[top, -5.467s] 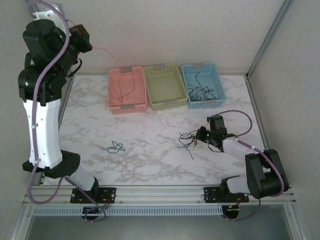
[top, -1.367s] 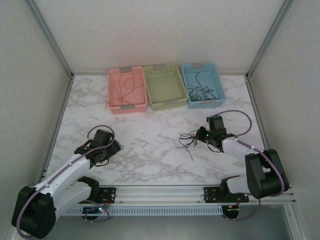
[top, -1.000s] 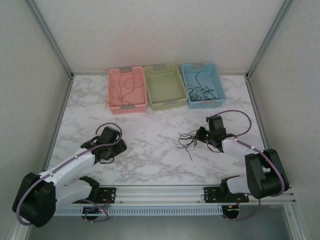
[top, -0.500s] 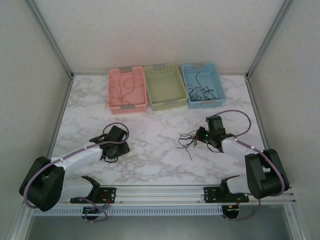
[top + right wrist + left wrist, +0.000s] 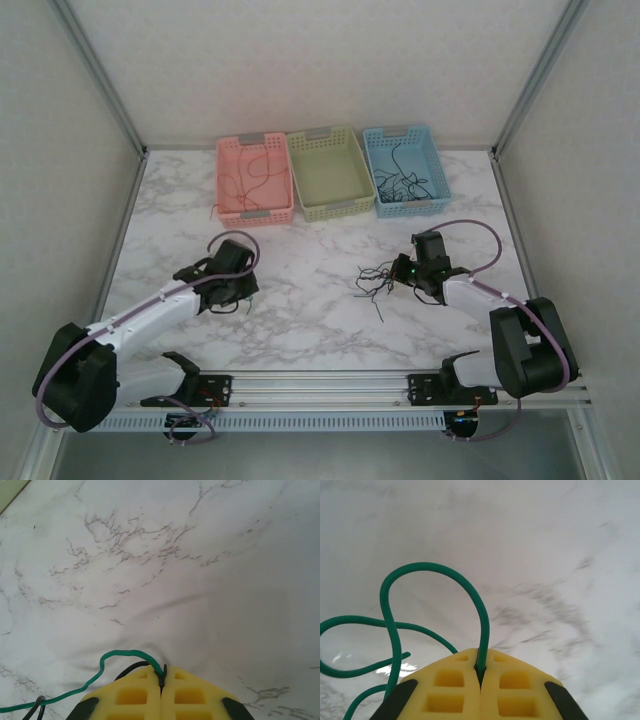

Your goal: Untangle the cables

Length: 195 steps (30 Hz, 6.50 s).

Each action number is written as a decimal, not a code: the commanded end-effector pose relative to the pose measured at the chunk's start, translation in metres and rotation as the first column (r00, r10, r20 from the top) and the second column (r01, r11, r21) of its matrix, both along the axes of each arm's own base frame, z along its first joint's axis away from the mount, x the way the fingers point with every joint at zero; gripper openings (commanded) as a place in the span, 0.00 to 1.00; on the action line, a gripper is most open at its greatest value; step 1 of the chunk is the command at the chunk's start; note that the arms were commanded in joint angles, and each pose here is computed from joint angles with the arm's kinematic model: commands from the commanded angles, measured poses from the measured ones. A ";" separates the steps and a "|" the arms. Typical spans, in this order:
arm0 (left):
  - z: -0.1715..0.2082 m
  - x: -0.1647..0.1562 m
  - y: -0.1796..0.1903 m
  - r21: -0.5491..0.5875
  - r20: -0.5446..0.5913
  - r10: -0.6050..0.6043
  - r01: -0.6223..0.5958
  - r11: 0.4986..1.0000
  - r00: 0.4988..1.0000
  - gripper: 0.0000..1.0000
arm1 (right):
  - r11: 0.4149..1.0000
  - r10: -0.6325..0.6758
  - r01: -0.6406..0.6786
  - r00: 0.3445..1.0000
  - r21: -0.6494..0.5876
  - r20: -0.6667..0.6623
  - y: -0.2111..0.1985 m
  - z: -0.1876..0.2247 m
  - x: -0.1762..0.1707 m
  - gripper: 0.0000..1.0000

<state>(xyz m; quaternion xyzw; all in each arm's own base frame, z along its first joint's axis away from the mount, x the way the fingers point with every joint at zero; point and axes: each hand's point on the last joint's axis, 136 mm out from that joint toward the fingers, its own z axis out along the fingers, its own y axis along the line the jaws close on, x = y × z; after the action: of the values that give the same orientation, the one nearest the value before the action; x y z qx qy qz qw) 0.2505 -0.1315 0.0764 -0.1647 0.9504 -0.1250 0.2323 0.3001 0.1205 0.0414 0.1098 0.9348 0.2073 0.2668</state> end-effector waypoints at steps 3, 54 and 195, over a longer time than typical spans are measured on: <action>0.061 0.040 -0.030 -0.024 0.115 -0.062 0.065 0.998 0.991 0.00 | 1.000 -0.009 0.009 1.000 -0.027 -0.012 -0.003 -0.004 -0.002 0.00; 0.123 0.057 -0.156 -0.285 0.311 -0.432 0.517 0.807 0.846 0.64 | 0.967 0.195 -0.204 0.978 0.154 0.070 0.051 0.021 -0.010 0.00; 0.149 -0.051 -0.003 -0.106 0.257 -0.256 0.290 0.951 0.932 0.00 | 0.982 0.187 -0.185 0.895 -0.044 0.405 0.073 0.160 0.068 0.00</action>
<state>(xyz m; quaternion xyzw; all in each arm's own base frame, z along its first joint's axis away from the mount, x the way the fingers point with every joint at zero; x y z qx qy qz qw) 0.2098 -0.1354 0.2134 -0.0534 0.9173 -0.2353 0.3168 0.3464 0.1942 0.1829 -0.0350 0.8661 0.2710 0.4186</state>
